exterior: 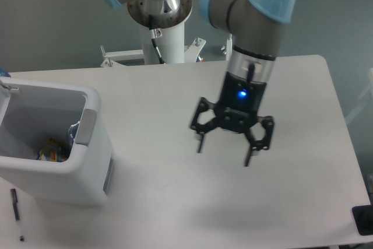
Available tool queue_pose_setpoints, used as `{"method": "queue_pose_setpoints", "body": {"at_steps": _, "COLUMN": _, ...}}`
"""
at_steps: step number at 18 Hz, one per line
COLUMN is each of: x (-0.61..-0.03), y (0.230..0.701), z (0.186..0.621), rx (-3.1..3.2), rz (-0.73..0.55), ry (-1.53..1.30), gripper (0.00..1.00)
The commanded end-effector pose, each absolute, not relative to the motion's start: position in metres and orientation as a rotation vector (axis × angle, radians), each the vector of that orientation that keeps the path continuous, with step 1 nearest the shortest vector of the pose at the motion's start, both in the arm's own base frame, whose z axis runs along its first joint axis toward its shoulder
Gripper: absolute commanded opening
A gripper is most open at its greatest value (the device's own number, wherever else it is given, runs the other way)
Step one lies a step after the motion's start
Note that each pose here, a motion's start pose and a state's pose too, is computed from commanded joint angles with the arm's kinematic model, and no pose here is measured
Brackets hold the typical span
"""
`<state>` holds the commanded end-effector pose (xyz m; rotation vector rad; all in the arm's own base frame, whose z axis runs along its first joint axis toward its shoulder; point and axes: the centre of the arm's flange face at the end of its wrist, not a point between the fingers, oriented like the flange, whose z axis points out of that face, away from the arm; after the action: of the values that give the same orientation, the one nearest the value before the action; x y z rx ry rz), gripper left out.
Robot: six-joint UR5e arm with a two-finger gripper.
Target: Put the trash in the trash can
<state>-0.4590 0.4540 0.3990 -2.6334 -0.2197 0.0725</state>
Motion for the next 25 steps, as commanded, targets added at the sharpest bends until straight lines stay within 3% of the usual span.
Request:
{"method": "queue_pose_setpoints", "body": {"at_steps": 7, "x": -0.465, "y": 0.471, "z": 0.382, "rx": -2.938, "rz": 0.079, "ry": -0.002, "gripper": 1.00}}
{"method": "queue_pose_setpoints", "body": {"at_steps": 16, "x": -0.459, "y": 0.475, "z": 0.370, "rx": -2.990, "rz": 0.098, "ry": 0.041, "gripper": 1.00}}
{"method": "queue_pose_setpoints", "body": {"at_steps": 19, "x": -0.463, "y": 0.470, "z": 0.369, "rx": -3.064, "rz": 0.166, "ry": 0.080, "gripper": 1.00}}
{"method": "queue_pose_setpoints", "body": {"at_steps": 25, "x": -0.450, "y": 0.477, "z": 0.370, "rx": -3.072, "rz": 0.171, "ry": 0.327, "gripper": 1.00}}
